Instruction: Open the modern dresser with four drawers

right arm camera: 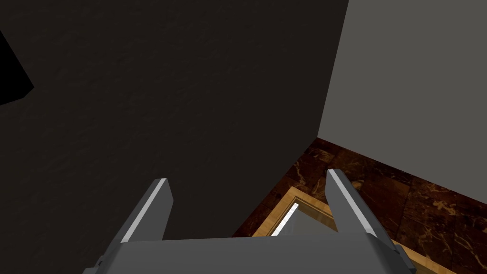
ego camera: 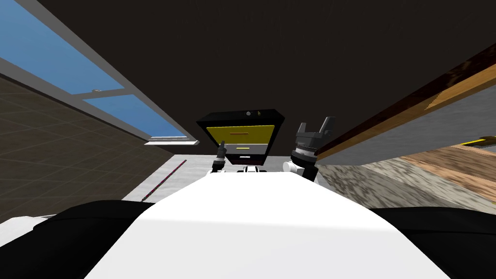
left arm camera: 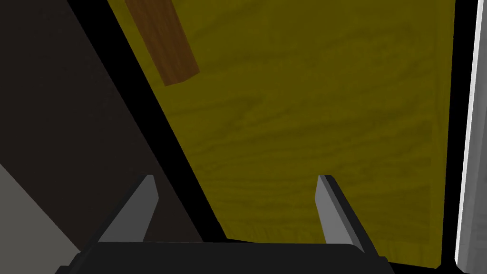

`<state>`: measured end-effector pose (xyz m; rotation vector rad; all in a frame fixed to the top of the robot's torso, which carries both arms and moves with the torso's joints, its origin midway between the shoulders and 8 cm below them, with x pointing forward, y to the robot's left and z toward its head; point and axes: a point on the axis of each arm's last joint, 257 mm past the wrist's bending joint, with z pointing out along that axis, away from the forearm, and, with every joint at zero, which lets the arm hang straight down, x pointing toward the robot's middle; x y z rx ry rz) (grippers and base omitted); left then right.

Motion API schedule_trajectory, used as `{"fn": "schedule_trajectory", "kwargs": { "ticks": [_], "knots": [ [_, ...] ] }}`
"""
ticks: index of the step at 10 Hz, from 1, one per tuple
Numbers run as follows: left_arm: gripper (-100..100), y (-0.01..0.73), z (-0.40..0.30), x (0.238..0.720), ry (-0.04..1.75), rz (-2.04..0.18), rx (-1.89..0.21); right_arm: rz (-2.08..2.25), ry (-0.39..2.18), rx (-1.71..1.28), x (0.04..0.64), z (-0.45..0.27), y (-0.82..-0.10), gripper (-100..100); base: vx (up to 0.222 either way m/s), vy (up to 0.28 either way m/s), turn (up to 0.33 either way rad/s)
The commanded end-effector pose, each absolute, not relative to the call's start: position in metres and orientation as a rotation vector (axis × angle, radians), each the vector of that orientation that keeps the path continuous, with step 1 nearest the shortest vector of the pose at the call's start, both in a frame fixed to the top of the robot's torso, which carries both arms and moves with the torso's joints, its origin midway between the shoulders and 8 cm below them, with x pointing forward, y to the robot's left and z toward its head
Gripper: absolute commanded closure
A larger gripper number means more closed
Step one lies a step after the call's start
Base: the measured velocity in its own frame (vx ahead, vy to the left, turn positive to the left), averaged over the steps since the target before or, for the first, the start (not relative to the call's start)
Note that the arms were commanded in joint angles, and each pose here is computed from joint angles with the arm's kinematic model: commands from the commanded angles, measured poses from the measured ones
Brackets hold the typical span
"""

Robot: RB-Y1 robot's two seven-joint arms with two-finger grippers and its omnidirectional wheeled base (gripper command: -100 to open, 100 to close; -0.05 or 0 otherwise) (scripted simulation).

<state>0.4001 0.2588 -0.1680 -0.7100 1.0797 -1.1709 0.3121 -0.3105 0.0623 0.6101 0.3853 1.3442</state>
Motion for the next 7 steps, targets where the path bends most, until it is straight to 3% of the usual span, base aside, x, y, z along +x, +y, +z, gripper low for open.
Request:
{"fn": "schedule_trajectory", "kwargs": {
  "ticks": [1, 7],
  "knots": [
    [-100, 0.261, -0.194, 0.399, 1.106, -1.161, -0.731, 1.344, 0.385, 0.61, 0.312, 0.062, -0.31, 0, 0.03, -0.01, -0.016],
    [-100, 0.262, -0.246, 0.395, 1.16, -1.141, -0.773, 1.344, 0.385, 0.61, 0.312, 0.062, -0.31, 0, 0.027, -0.006, -0.016]
  ]
}}
